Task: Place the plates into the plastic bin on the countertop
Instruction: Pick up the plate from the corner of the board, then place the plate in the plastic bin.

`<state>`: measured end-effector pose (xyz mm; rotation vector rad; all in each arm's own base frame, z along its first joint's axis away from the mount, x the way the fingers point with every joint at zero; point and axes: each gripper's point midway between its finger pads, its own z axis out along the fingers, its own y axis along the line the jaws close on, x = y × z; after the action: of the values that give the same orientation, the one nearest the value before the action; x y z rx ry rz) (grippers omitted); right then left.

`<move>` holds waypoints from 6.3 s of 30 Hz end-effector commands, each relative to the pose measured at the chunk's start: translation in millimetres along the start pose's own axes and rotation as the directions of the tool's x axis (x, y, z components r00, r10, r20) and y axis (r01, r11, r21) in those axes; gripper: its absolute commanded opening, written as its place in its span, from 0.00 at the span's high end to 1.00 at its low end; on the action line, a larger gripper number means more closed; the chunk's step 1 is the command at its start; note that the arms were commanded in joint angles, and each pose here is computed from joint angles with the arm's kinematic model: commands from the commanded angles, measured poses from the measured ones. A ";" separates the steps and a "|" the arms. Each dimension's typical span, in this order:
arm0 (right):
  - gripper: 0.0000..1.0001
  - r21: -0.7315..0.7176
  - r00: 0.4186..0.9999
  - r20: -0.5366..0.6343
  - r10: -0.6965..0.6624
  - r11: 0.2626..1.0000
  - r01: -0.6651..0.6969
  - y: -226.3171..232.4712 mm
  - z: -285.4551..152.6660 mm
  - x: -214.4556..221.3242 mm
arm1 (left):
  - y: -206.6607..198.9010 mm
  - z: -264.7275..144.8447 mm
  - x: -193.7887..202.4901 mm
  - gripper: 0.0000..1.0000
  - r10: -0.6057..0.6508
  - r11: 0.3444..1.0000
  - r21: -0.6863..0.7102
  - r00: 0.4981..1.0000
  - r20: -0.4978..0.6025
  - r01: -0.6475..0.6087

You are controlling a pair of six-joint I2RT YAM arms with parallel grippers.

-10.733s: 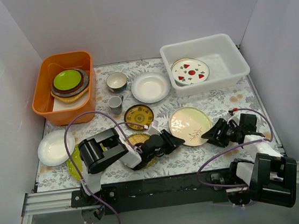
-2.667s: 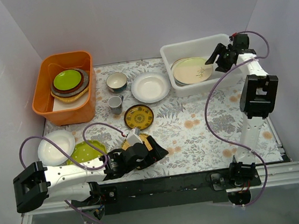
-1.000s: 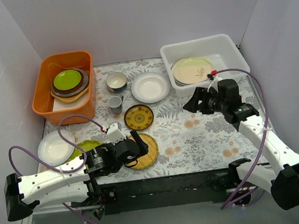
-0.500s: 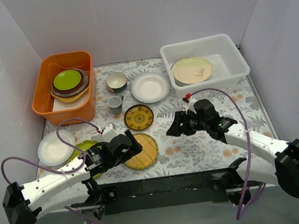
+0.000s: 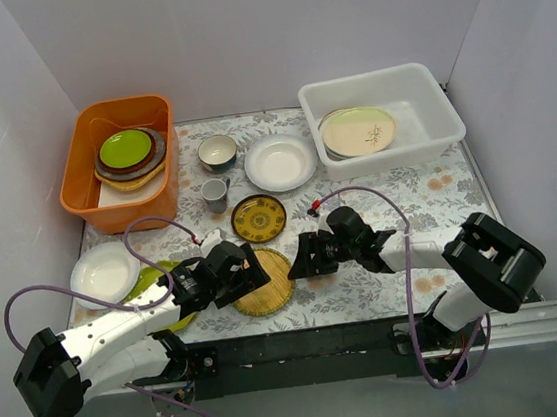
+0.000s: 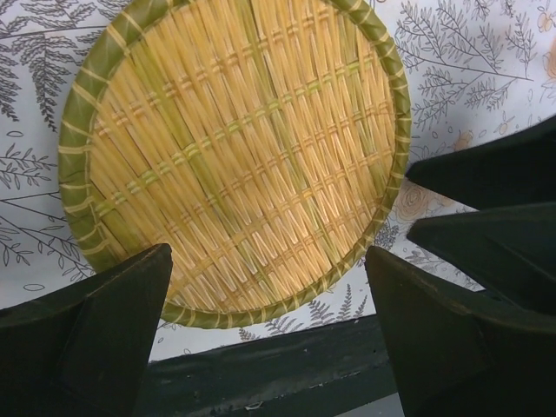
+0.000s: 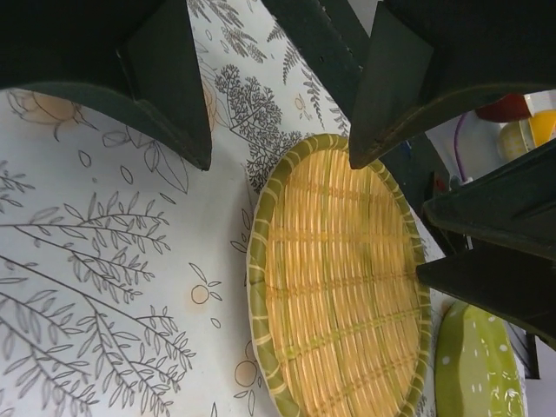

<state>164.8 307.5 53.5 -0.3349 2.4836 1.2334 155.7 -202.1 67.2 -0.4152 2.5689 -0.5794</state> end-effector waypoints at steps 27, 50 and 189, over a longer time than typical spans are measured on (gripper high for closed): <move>0.88 -0.147 0.995 -0.056 0.077 0.986 -0.085 9.1 45.2 14.6 | 5.5 4.3 0.6 0.06 0.017 1.000 0.009 1.000 -0.011 -0.017; 0.99 -0.047 0.998 0.058 -0.016 0.999 0.019 24.3 20.2 -23.9 | -71.3 -64.2 -57.1 0.02 0.111 0.974 0.183 0.985 0.130 -0.134; 0.19 0.219 0.742 0.661 0.110 0.918 -0.332 -171.4 -245.9 -372.0 | -35.4 -52.6 -29.3 0.02 0.065 0.993 0.094 0.998 0.024 -0.067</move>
<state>524.7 32.4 174.9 0.4846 2.1601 0.8231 156.1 -205.8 117.4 -0.3014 2.5579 -0.6410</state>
